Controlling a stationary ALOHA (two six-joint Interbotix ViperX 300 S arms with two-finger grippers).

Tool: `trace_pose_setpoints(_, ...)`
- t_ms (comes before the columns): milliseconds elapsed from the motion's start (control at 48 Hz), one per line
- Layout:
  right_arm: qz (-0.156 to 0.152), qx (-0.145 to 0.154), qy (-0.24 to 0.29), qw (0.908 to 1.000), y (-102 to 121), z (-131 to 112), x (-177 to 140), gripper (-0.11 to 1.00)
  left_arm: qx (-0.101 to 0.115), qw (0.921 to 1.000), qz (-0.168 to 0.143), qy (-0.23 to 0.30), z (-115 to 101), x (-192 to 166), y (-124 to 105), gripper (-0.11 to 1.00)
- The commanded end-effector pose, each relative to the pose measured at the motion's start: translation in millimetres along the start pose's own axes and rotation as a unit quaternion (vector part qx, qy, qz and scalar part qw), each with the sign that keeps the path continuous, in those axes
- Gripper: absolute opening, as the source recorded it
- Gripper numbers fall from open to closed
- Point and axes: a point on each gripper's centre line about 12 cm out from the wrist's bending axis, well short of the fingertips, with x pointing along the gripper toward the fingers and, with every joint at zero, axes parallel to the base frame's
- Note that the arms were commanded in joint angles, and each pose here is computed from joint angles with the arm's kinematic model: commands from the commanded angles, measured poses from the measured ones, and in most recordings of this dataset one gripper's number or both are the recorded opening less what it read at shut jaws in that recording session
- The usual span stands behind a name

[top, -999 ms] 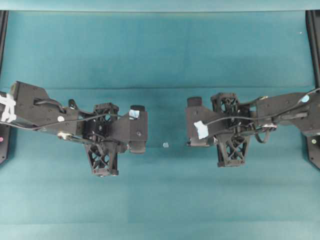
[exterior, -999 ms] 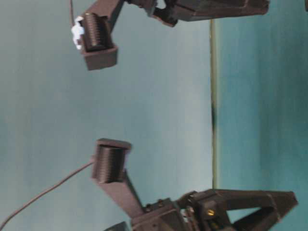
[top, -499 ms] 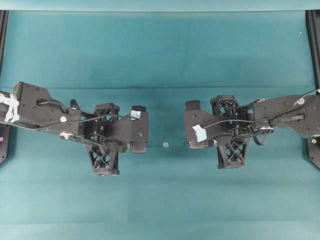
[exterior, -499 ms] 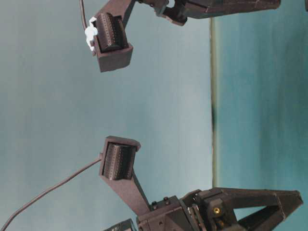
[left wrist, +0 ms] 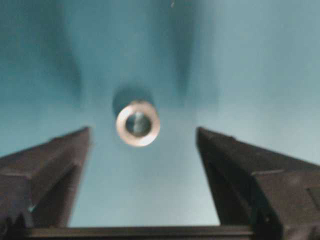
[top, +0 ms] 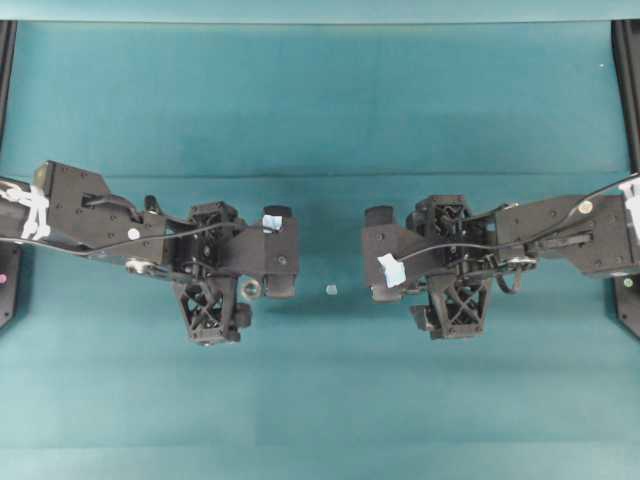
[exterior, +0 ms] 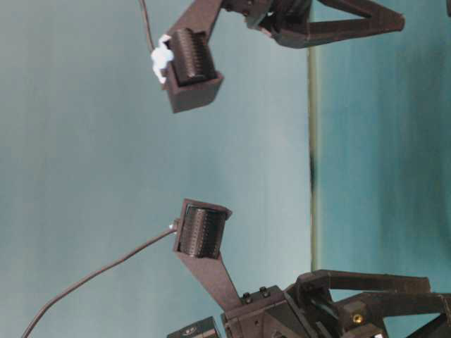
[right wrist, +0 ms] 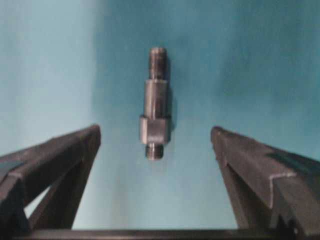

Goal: Insert the washer onto the shaft with both hands.
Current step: 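Lower left gripper over the washer and right gripper over the shaft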

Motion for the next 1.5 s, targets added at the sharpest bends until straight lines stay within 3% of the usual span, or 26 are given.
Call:
trace_pose_setpoints(0,-0.002,-0.001,-0.007,1.0000,-1.4,3.9,0.0,0.84,0.001,1.0000,0.000,-0.008,2.8,-0.9,0.5,0.92)
trace_pose_setpoints(458,-0.002,-0.002,-0.008,1.0000,-1.5,-8.6,18.2,0.80,-0.010,0.9999,0.006,-0.006,-1.1,16.6,10.9,0.92)
trace_pose_setpoints(1478,-0.002,-0.001,-0.011,0.9999,-2.1,-13.3,28.9,0.79,-0.005,1.0000,0.004,0.003,-8.5,19.9,6.1,0.91)
